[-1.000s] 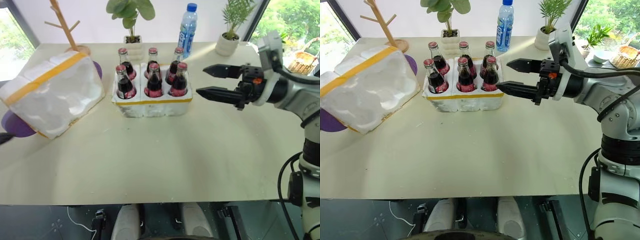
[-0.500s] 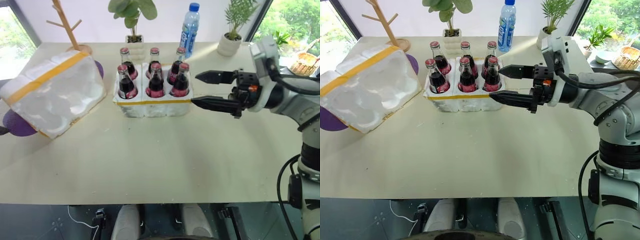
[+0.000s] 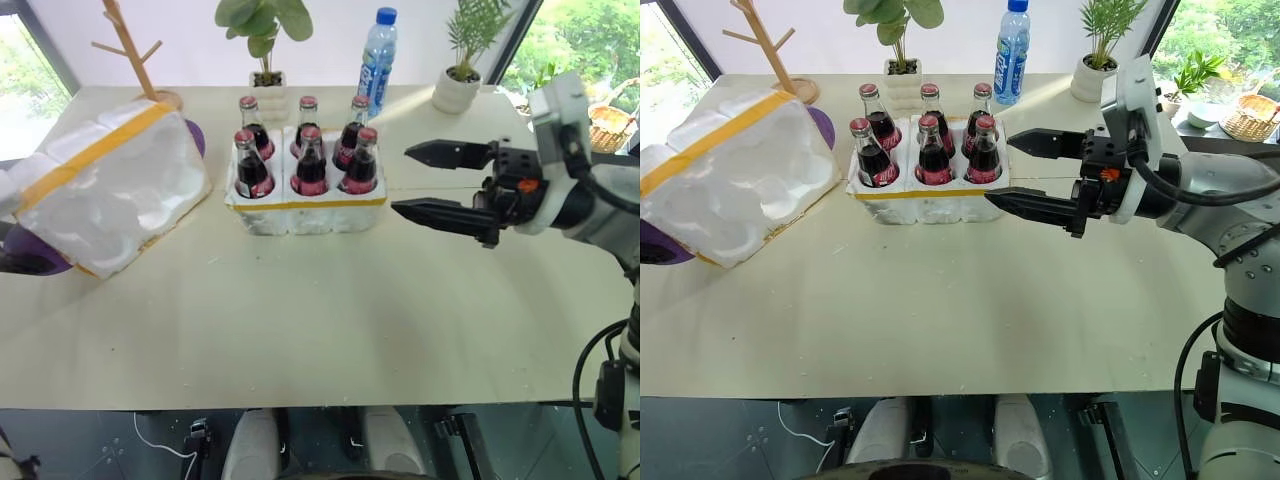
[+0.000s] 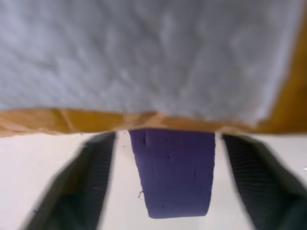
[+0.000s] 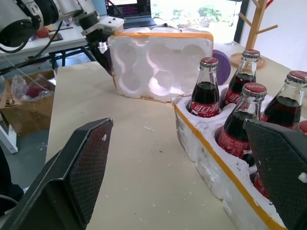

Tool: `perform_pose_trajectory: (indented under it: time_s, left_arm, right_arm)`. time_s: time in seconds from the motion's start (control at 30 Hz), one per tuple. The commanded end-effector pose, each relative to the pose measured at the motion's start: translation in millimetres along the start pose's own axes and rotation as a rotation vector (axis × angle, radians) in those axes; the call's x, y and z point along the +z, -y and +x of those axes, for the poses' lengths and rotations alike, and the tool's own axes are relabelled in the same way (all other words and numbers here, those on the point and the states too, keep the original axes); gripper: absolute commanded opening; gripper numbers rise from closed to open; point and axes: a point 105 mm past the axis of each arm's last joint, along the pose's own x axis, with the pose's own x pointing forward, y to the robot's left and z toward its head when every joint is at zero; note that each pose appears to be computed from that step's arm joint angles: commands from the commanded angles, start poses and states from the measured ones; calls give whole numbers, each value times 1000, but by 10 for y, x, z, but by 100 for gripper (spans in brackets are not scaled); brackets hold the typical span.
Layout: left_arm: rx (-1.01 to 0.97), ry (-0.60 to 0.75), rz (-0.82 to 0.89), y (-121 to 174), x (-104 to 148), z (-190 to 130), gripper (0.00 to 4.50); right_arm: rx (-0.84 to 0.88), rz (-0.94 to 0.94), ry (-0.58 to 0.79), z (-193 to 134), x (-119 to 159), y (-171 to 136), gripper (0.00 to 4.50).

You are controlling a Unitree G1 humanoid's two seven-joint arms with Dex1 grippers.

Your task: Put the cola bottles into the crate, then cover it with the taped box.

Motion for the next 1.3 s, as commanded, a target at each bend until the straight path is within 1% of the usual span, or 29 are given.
perform_pose_trajectory:
  time_s: [0.03,0.07,0.1,0.23,0.33,0.43,0.53,0.6,0.67,0.73,0.77,0.83,0.87,0.93,0.97,1.07,1.13,1.2,1.23,1.3]
  left_arm:
    - [20,-30,-4,-16,-30,46,155]
    - [27,-25,0,-26,-14,43,100]
    - [31,-13,-1,-34,14,31,53]
    - [34,19,12,-56,83,-73,53]
    - [61,62,31,-96,159,-169,53]
    - [217,168,67,-266,348,-335,53]
    - [431,316,142,-457,675,-549,53]
    - [522,413,191,-507,906,-669,53]
    - [611,481,221,-546,1102,-754,53]
    - [738,546,340,-533,1390,-864,53]
    - [797,579,429,-478,1578,-915,53]
    - [858,625,552,-356,1831,-958,53]
    - [874,653,589,-290,1944,-967,53]
    - [879,718,674,-60,2262,-926,53]
    - [873,747,697,54,2383,-895,53]
    - [881,790,735,300,2577,-832,53]
    - [912,819,801,530,2711,-770,53]
    - [951,786,915,721,2750,-636,53]
    - [979,746,971,758,2728,-573,53]
    - [1017,685,1019,769,2664,-461,53]
  right_arm:
    - [-14,-49,22,-46,95,-28,450]
    - [-14,-49,18,-45,85,-26,450]
    - [-12,-40,12,-46,70,-22,450]
    - [-20,-2,-4,-63,43,29,450]
    - [-20,-19,-16,-95,49,39,450]
    - [-65,-42,-38,-141,33,105,450]
    - [-75,-37,-39,-185,43,118,450]
    - [-89,-42,-47,-203,35,132,450]
    - [-103,-47,-50,-208,24,150,450]
    - [-102,-40,-51,-210,16,149,450]
    - [-100,-36,-55,-215,9,147,450]
    - [-99,-30,-64,-227,-3,150,450]
    - [-100,-29,-67,-233,-7,155,450]
    - [-117,-23,-72,-258,-22,188,450]
    - [-126,-20,-74,-268,-30,202,450]
    - [-134,-16,-72,-267,-48,207,450]
    - [-134,-6,-60,-247,-61,185,450]
    - [-135,2,-52,-229,-78,156,450]
    - [-137,5,-49,-228,-83,146,450]
    - [-145,9,-43,-241,-88,139,450]
